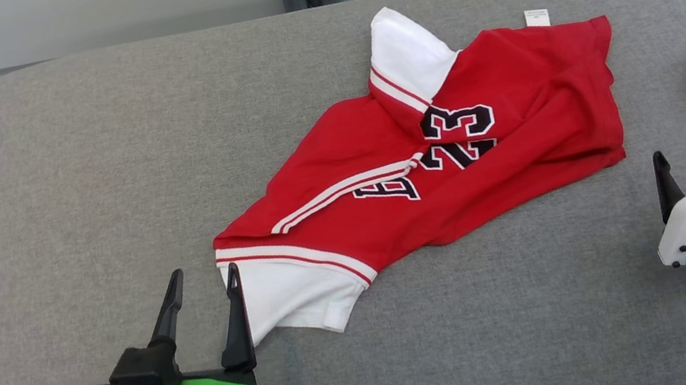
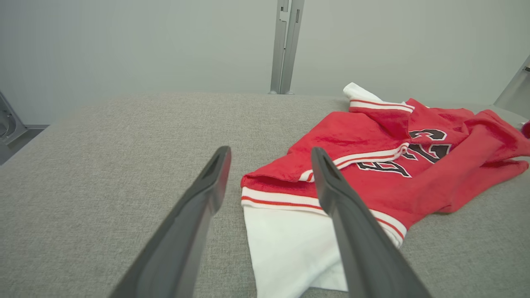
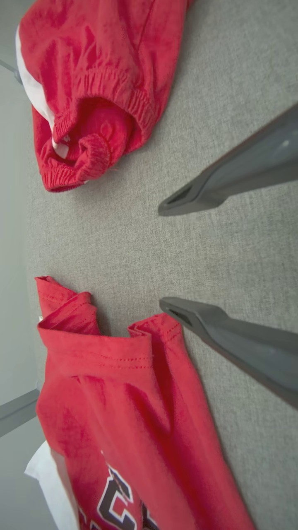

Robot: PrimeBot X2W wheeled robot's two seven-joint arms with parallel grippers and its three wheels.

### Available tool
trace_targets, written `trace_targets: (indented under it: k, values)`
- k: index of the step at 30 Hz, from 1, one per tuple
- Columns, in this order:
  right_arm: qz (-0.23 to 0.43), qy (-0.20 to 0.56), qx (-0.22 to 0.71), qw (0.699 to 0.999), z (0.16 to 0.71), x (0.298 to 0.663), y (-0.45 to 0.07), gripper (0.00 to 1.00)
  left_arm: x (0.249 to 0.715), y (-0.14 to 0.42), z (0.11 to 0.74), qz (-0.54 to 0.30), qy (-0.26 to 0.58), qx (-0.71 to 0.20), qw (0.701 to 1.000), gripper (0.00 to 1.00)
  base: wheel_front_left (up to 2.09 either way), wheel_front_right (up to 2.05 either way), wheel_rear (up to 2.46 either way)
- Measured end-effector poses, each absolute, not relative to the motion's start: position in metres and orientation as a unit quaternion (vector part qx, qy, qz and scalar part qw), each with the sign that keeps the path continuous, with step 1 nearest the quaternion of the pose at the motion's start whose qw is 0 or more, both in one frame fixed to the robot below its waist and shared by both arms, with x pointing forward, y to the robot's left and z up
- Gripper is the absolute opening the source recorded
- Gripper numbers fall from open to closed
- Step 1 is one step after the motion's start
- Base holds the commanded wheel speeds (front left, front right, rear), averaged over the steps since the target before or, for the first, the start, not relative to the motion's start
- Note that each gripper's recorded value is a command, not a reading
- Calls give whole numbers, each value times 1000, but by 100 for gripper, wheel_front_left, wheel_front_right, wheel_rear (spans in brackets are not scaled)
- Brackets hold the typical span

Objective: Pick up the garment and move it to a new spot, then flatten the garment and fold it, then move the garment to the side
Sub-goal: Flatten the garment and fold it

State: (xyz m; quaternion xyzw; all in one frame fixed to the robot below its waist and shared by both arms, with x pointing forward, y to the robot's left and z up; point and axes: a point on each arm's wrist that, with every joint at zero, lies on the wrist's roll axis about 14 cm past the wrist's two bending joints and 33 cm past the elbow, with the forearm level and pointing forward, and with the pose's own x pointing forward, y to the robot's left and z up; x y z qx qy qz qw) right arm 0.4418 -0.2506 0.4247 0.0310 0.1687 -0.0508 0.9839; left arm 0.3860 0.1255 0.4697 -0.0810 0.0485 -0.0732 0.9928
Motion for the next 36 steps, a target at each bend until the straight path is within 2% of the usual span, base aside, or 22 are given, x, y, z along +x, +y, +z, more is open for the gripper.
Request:
trace_targets:
  k: [13, 14, 16, 17, 18, 19, 25, 36]
  values:
    - [-2, 232, 32, 972, 384, 474, -211, 100, 379, 157, 467, -22, 46, -73, 996, 100, 0, 0, 0]
    - [0, 233, 32, 972, 383, 476, -209, 94, 379, 159, 467, -19, 46, -73, 996, 100, 0, 0, 0]
    - [4, 234, 33, 972, 381, 478, -205, 42, 378, 161, 467, -15, 45, -73, 996, 100, 0, 0, 0]
    - [5, 236, 34, 971, 380, 478, -204, 29, 378, 161, 467, -15, 45, -73, 996, 100, 0, 0, 0]
    - [6, 236, 34, 971, 380, 478, -203, 5, 378, 161, 467, -15, 45, -73, 996, 100, 0, 0, 0]
    - [7, 236, 34, 971, 380, 478, -203, 0, 379, 160, 467, -15, 45, -73, 996, 100, 0, 0, 0]
    - [-9, 208, 56, 976, 387, 471, -211, 0, 382, 151, 469, -28, 41, -78, 996, 100, 0, 0, 0]
    - [-58, 168, 89, 980, 391, 411, -242, 0, 387, 123, 464, -68, 49, -91, 992, 100, 0, 0, 0]
